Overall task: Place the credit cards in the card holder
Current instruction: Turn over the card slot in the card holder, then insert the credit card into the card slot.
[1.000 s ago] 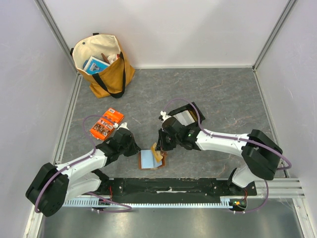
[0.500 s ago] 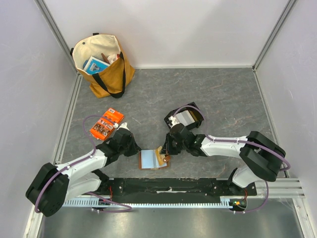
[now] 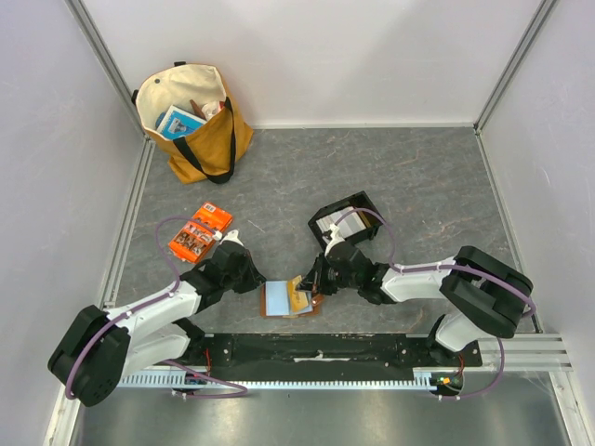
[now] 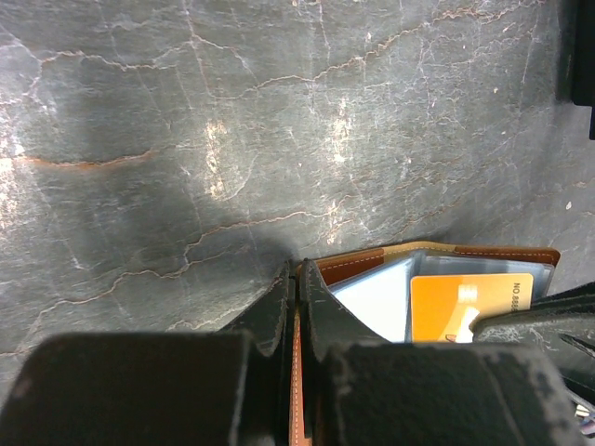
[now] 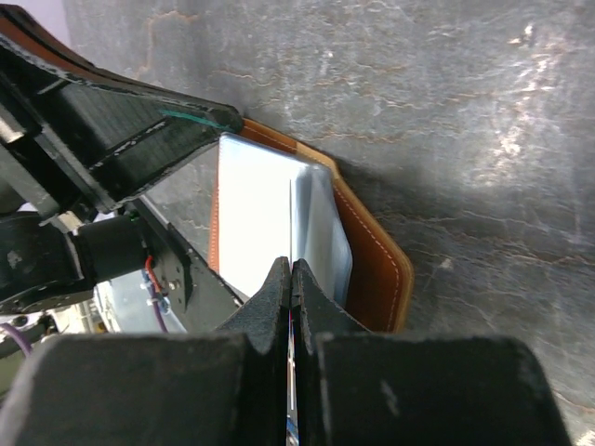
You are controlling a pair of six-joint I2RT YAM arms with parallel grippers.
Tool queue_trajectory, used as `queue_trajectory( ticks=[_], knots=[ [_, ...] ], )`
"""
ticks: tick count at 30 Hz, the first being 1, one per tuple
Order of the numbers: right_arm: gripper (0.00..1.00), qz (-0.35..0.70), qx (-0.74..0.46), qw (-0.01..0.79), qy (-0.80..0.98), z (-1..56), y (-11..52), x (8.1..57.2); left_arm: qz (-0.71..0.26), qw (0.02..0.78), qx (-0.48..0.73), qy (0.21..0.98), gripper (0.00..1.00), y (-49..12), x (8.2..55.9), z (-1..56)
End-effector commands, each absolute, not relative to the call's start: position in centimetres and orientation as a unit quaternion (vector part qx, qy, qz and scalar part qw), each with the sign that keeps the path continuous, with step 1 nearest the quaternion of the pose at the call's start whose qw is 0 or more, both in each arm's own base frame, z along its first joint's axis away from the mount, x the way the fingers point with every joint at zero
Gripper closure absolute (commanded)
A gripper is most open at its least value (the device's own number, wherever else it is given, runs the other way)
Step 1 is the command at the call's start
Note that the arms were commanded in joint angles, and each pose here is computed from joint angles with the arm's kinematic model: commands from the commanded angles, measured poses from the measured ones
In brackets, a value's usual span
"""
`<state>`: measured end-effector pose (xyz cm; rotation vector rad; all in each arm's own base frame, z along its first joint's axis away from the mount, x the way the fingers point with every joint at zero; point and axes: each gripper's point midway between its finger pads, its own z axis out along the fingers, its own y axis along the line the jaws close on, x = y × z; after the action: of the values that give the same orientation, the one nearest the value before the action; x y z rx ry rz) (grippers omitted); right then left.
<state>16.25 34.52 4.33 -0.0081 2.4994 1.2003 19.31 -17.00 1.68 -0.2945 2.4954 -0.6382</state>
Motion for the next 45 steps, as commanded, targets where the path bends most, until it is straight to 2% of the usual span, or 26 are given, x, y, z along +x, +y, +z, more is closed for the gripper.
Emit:
queue_trajectory(
  ticks=[1, 6, 14, 28, 45],
  knots=[
    [1.00, 0.464, 0.011, 0.182, 0.867, 5.5, 35.5, 16.2, -0.204, 0.253, -0.120, 0.938, 0.98, -15.7, 18.3, 0.1],
    [1.00, 0.455, 0.028, 0.169, 0.874, 4.2, 35.4, 15.8, -0.202, 0.250, -0.120, 0.939, 0.98, -15.6, 18.1, 0.0],
    [1.00, 0.417, 0.050, 0.191, 0.887, 3.4, 33.6, 16.2, -0.205, 0.249, -0.133, 0.937, 0.98, -15.4, 17.8, 0.1],
    [1.00, 0.479, 0.046, 0.169, 0.860, 4.2, 35.8, 15.7, -0.213, 0.238, -0.141, 0.937, 0.98, -16.0, 17.8, -0.2],
    [1.00, 0.472, 0.068, 0.195, 0.857, 2.8, 35.8, 17.3, -0.212, 0.227, -0.147, 0.939, 0.98, -15.8, 17.2, -0.9]
  ],
)
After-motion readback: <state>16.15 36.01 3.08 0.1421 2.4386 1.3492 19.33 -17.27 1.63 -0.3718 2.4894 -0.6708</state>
